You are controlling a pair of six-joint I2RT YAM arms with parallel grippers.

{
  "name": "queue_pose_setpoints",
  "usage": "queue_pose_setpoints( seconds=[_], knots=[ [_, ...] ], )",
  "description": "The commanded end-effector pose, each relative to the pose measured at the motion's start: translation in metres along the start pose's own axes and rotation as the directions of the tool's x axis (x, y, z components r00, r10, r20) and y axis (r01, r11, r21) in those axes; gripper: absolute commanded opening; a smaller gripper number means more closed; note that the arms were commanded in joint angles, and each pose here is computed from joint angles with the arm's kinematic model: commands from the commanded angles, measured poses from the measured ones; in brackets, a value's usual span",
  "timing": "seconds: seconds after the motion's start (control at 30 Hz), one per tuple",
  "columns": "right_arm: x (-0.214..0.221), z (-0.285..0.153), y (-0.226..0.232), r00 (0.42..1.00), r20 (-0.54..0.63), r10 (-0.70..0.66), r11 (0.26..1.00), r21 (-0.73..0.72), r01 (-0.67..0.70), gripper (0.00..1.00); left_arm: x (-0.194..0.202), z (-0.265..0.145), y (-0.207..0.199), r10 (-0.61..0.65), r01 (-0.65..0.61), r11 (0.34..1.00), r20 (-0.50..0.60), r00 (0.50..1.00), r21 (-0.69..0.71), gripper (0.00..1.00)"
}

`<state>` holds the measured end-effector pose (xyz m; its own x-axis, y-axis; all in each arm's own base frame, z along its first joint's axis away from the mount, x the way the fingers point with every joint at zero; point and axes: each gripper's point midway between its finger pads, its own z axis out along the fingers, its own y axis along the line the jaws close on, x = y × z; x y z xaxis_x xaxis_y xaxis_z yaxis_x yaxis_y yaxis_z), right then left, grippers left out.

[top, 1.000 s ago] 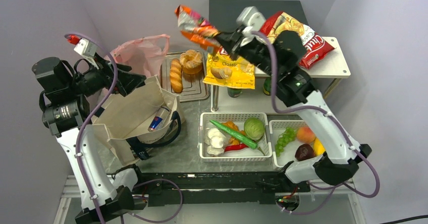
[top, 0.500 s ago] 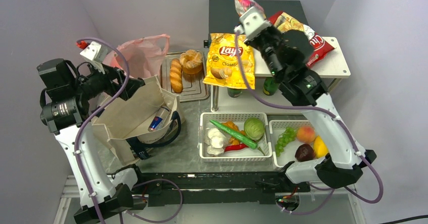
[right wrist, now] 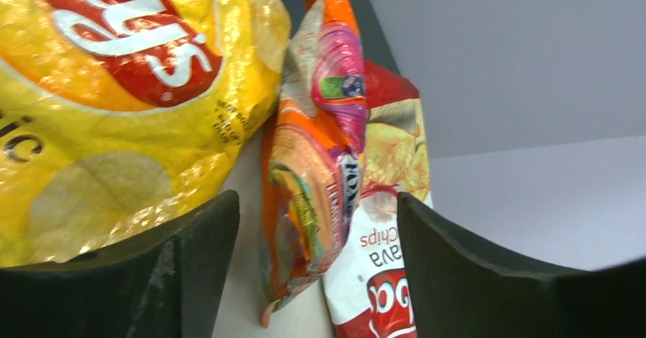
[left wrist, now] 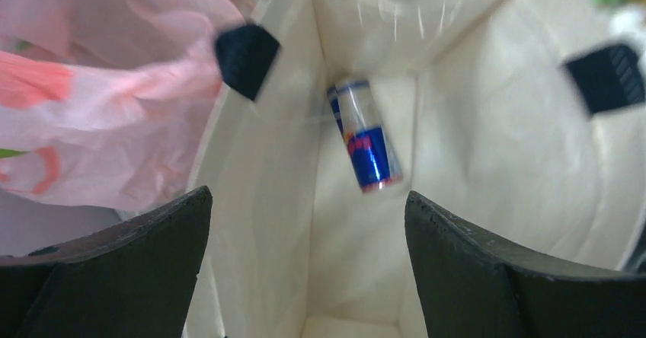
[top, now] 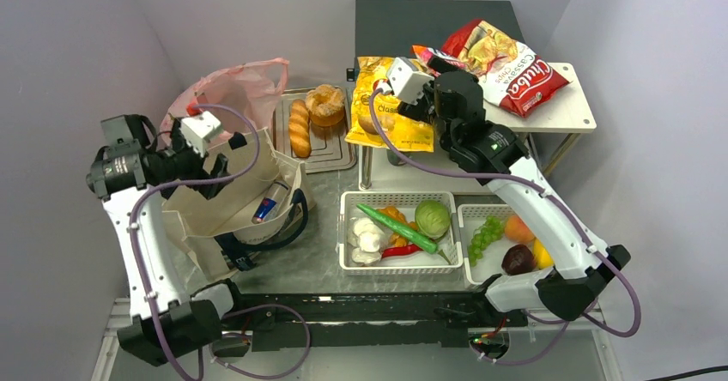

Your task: Untie the knot of the grocery bags and take out the mixed food

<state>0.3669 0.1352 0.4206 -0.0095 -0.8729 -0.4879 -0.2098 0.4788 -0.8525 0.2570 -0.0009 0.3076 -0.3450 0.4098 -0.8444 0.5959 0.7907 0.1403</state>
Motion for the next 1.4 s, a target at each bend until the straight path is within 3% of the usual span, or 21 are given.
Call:
queue_pose_setpoints(
  seconds=[0.0,0.07,0.2,0.37,0.53,0.63,0.77,0.87,1.07,1.2,1.23,1.3,1.37],
  knots=[
    [-0.010,-0.026,-0.008,0.991,0.057,0.122,0.989,-0.085,-0.117,0.88,0.059,0.017,-0.009,0.256,-0.232,0.956,-0.126,0.958,0.179,0.92],
    [-0.023,-0.038,-0.010,0.976,0.114,0.186,0.975,-0.145,-0.169,0.99,0.085,0.026,-0.010,0.269,-0.225,0.947,-0.185,0.945,0.229,0.81],
    [-0.057,-0.071,-0.010,0.913,0.247,0.326,0.917,-0.316,-0.242,1.00,0.129,0.025,-0.049,0.314,-0.210,0.894,-0.219,0.924,0.396,0.67],
    [-0.113,-0.106,0.008,0.768,0.373,0.522,0.777,-0.580,-0.246,1.00,0.171,0.020,-0.103,0.434,-0.314,0.821,-0.164,0.886,0.477,0.66],
    [-0.158,-0.101,0.066,0.682,0.296,0.669,0.574,-0.788,-0.221,0.99,0.198,0.019,-0.125,0.613,-0.512,0.729,-0.098,0.784,0.455,0.70],
    [-0.187,-0.095,0.112,0.693,0.240,0.679,0.488,-0.854,-0.183,0.98,0.207,0.020,-0.132,0.696,-0.611,0.666,-0.062,0.715,0.428,0.69],
    [-0.219,-0.088,0.171,0.725,0.219,0.653,0.457,-0.878,-0.146,0.98,0.218,0.023,-0.136,0.778,-0.702,0.588,-0.043,0.627,0.402,0.68],
    [-0.243,-0.079,0.205,0.732,0.192,0.654,0.442,-0.882,-0.163,0.98,0.220,0.023,-0.138,0.791,-0.722,0.574,-0.035,0.611,0.385,0.67],
    [-0.257,-0.039,0.271,0.788,0.104,0.606,0.461,-0.854,-0.242,0.98,0.214,0.022,-0.136,0.765,-0.698,0.609,-0.046,0.643,0.378,0.70],
    [-0.232,-0.022,0.310,0.856,0.039,0.516,0.482,-0.839,-0.252,0.91,0.193,0.025,-0.122,0.659,-0.608,0.725,-0.070,0.749,0.324,0.78],
    [-0.222,-0.021,0.319,0.872,0.028,0.488,0.484,-0.840,-0.244,0.85,0.184,0.028,-0.111,0.614,-0.572,0.772,-0.091,0.784,0.278,0.81],
    [-0.203,-0.025,0.327,0.890,0.005,0.456,0.484,-0.841,-0.243,0.63,0.167,0.033,-0.076,0.462,-0.444,0.886,-0.160,0.872,0.134,0.82],
    [-0.188,-0.034,0.328,0.892,0.004,0.451,0.472,-0.850,-0.235,0.45,0.156,0.033,-0.064,0.381,-0.366,0.923,-0.164,0.910,0.118,0.80]
  ],
)
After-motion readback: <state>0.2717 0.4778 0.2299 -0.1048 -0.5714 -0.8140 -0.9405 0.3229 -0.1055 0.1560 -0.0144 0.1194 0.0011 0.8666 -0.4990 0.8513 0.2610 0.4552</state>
